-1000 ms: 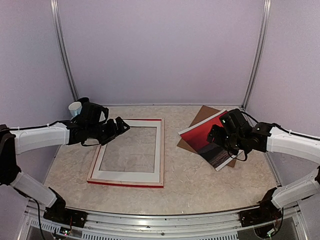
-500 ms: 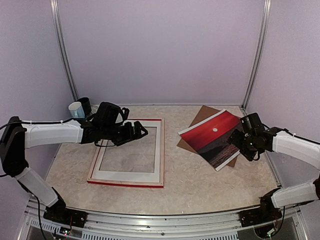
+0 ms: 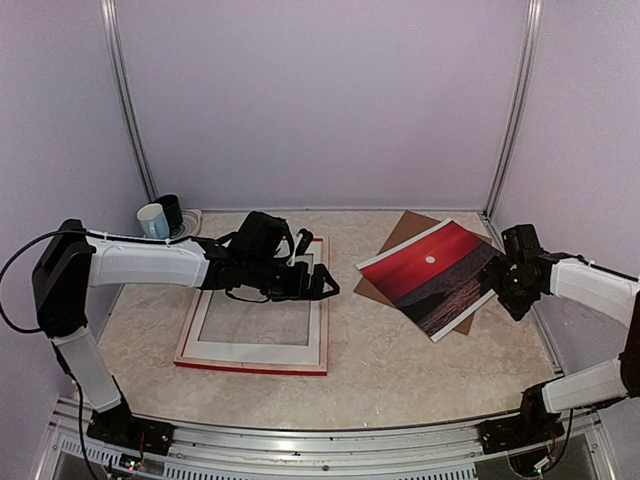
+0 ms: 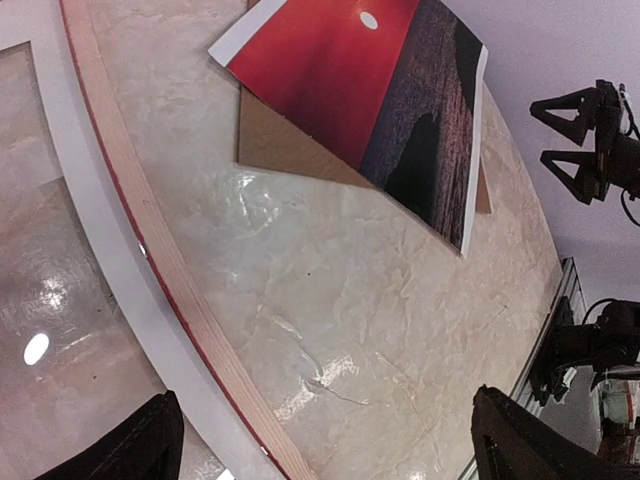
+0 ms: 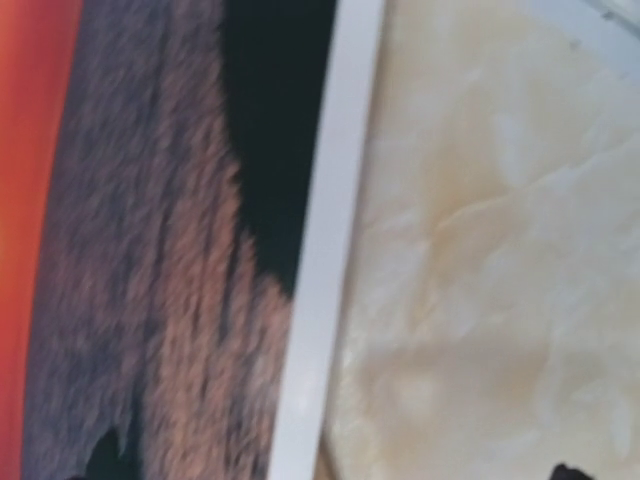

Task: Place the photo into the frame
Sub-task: Pick up the photo from the backboard.

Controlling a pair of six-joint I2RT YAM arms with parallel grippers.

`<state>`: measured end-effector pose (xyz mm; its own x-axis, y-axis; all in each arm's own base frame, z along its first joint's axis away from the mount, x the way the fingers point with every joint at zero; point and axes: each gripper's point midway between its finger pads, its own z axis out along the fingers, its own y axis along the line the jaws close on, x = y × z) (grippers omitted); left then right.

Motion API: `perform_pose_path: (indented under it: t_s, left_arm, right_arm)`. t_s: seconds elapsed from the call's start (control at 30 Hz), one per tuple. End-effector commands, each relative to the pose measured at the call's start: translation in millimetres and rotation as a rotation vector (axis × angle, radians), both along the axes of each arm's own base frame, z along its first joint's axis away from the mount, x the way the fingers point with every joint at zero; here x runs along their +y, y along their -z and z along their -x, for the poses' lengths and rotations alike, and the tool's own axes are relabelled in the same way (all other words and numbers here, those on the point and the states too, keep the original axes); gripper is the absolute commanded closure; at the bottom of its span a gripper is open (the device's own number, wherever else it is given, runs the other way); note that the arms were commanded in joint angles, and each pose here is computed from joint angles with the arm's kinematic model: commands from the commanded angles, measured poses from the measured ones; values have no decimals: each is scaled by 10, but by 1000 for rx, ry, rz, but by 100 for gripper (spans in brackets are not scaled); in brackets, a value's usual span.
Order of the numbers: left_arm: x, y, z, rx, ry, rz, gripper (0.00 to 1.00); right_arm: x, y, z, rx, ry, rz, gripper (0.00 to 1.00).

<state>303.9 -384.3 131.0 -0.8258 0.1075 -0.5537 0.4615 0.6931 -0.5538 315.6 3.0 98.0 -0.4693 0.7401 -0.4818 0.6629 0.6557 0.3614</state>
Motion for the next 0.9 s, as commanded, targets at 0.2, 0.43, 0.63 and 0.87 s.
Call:
perform_pose_path:
  t_s: [0.2, 0.43, 0.63, 0.87]
  left_arm:
    - [-500, -196, 140, -53, 155, 34, 1]
    - [-627, -145, 210, -47, 190, 31, 1]
    - [-621, -129, 274, -48, 204, 25, 1]
    - [-562, -156, 316, -64, 210, 26, 1]
  right_arm:
    - [-326, 162, -97, 23, 88, 19, 1]
    - [-623, 275, -247, 49, 150, 51, 1]
    - [-806, 336, -448, 49, 173, 54, 1]
    - [-893, 326, -749, 29, 162, 80, 1]
